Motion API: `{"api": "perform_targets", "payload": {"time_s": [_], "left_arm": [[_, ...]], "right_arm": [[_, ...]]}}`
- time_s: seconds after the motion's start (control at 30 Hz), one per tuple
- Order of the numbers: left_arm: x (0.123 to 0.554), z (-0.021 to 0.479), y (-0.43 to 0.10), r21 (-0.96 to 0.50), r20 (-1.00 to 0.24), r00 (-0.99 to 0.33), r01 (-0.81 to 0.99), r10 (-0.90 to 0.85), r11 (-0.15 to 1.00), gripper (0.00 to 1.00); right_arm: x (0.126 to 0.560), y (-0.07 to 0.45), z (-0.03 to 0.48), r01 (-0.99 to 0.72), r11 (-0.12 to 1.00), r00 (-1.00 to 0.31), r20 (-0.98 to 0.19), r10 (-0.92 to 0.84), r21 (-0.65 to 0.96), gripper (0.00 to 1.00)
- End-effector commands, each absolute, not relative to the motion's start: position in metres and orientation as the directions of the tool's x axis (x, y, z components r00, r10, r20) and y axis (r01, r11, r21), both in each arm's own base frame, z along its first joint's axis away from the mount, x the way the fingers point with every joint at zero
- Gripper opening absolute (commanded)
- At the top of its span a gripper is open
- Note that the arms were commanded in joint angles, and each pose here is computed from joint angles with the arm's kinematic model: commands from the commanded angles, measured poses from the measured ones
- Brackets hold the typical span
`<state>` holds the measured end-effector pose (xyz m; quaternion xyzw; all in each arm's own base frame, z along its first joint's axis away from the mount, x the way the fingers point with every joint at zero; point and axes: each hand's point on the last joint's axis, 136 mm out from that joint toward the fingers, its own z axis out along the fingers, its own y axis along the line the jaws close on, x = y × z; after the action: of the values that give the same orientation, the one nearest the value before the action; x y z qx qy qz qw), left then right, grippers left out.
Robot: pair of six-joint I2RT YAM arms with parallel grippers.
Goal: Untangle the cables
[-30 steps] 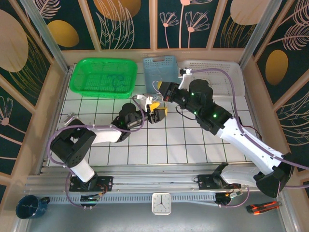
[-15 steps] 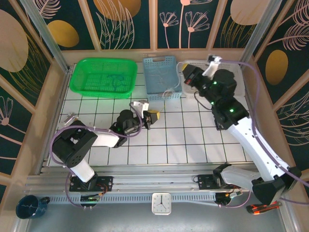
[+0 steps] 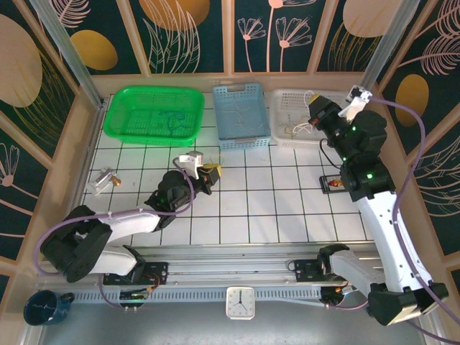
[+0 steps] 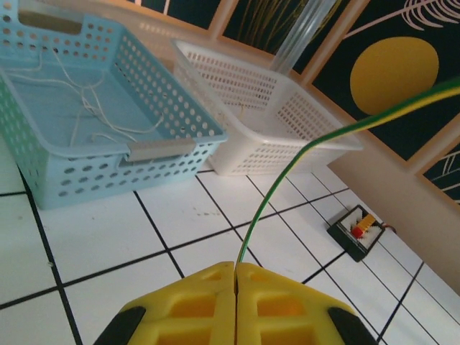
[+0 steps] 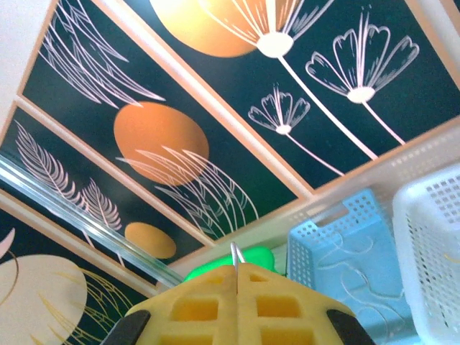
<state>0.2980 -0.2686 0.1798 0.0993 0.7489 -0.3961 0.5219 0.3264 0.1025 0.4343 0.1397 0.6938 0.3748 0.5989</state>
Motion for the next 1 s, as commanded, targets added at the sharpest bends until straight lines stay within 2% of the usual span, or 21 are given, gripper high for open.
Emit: {"api": "perform_targets", "payload": {"time_s": [0.0,0.3,0.57,0.77,0.93,0.97], "left_arm": [[0.312,0.199,-0.27,-0.423,-0.891,-0.399,0.554,-0.217,0.717,0.0],[0.381,0.246,-0.339,-0.316,-0.926,-0.37,0.656,-0.073,0.686,0.0],[0.465,0.247,-0.428,-0.276,-0.927,-0.373,0.733,0.029,0.622,0.0],[0.514,0.234,-0.481,-0.312,-0.915,-0.402,0.757,0.032,0.574,0.0],[0.537,0.227,-0.507,-0.348,-0.912,-0.411,0.764,-0.005,0.544,0.0],[0.538,0.224,-0.508,-0.356,-0.91,-0.415,0.762,-0.014,0.541,0.09]], "right_arm": [[0.318,0.102,0.41,-0.236,0.69,-0.289,-0.728,0.622,0.684,0.0],[0.297,0.091,0.337,-0.127,0.706,-0.352,-0.697,0.625,0.697,0.0],[0.286,0.083,0.286,-0.038,0.713,-0.392,-0.666,0.634,0.701,0.0],[0.283,0.079,0.269,-0.004,0.726,-0.403,-0.665,0.628,0.688,0.0],[0.285,0.081,0.273,-0.016,0.725,-0.402,-0.668,0.626,0.689,0.0],[0.286,0.082,0.274,-0.021,0.726,-0.404,-0.67,0.623,0.688,0.0]]}}
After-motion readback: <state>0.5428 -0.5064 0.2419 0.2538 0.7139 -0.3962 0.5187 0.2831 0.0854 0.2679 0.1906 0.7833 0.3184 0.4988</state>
